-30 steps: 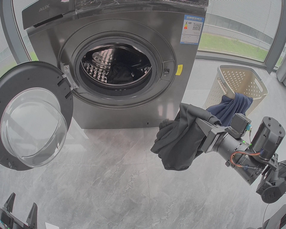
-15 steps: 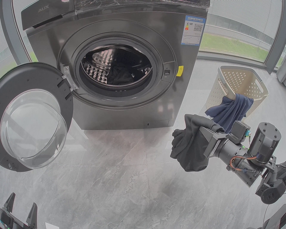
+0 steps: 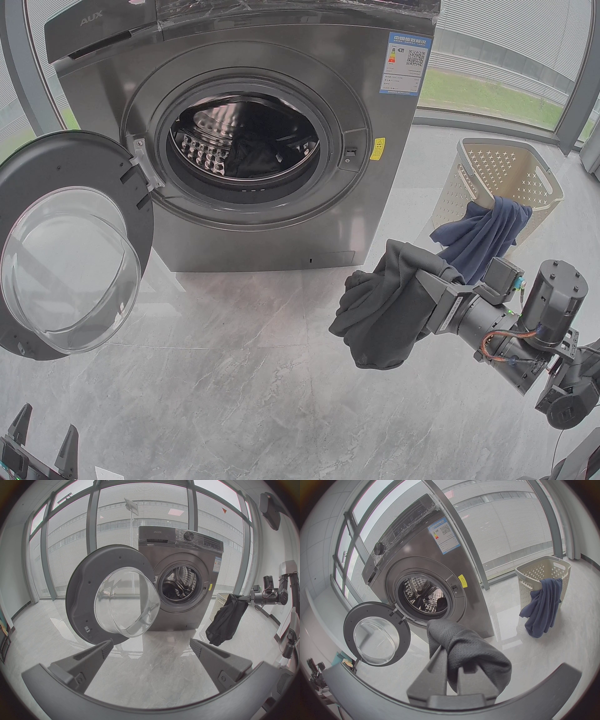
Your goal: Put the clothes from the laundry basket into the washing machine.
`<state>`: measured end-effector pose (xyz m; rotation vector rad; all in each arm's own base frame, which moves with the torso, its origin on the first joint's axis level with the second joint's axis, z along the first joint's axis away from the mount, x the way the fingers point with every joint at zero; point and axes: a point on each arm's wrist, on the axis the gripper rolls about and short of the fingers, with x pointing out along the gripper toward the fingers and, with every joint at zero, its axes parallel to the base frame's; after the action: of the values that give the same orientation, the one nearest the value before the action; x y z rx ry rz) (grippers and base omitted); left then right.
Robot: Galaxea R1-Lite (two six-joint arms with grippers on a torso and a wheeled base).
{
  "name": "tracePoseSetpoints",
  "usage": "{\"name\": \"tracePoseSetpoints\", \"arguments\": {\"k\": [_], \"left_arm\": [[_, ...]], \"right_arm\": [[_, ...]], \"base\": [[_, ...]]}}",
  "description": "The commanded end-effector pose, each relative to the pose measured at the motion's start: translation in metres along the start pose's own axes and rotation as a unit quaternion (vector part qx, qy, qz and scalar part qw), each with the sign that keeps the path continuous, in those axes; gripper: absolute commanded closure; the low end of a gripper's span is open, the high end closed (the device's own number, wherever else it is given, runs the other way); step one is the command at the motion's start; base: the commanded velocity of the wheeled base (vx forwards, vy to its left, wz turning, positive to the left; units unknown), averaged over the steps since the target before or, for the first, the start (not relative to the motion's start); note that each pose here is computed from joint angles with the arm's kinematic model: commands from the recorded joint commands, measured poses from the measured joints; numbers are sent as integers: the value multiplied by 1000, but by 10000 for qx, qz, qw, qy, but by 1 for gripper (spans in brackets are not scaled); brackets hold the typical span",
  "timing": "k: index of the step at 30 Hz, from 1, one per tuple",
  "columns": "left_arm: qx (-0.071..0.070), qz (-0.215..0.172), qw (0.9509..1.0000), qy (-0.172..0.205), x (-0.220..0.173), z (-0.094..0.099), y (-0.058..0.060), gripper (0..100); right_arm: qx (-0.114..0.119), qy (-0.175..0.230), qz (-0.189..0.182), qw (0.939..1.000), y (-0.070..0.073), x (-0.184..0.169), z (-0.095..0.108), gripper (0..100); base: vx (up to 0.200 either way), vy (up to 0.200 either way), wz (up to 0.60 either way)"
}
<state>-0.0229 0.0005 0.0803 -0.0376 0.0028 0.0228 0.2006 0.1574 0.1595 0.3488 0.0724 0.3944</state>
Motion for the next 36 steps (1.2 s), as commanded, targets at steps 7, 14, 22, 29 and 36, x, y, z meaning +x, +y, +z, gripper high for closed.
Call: {"name": "tracePoseSetpoints", "arguments": {"k": [7, 14, 22, 29, 36], "left_arm": [[-3, 2, 10000, 15, 0, -5, 0, 0], [-3, 2, 10000, 15, 0, -5, 0, 0], [-3, 2, 10000, 15, 0, -5, 0, 0], [-3, 2, 10000, 15, 0, -5, 0, 0], [-3, 2, 10000, 15, 0, -5, 0, 0]], "right_arm": [[-95, -288, -94, 9995, -10, 20, 13, 100], [-133, -198, 239, 9994, -11, 21, 15, 100], [52, -157, 449, 9989, -3, 20, 13, 100], [231, -68, 471, 9986, -2, 20, 9, 100], [102, 33, 520, 9986, -9, 21, 8, 100]], "base": [[0, 0, 0], [0, 171, 0], [0, 0, 0], [0, 0, 0], [0, 0, 0]]}}
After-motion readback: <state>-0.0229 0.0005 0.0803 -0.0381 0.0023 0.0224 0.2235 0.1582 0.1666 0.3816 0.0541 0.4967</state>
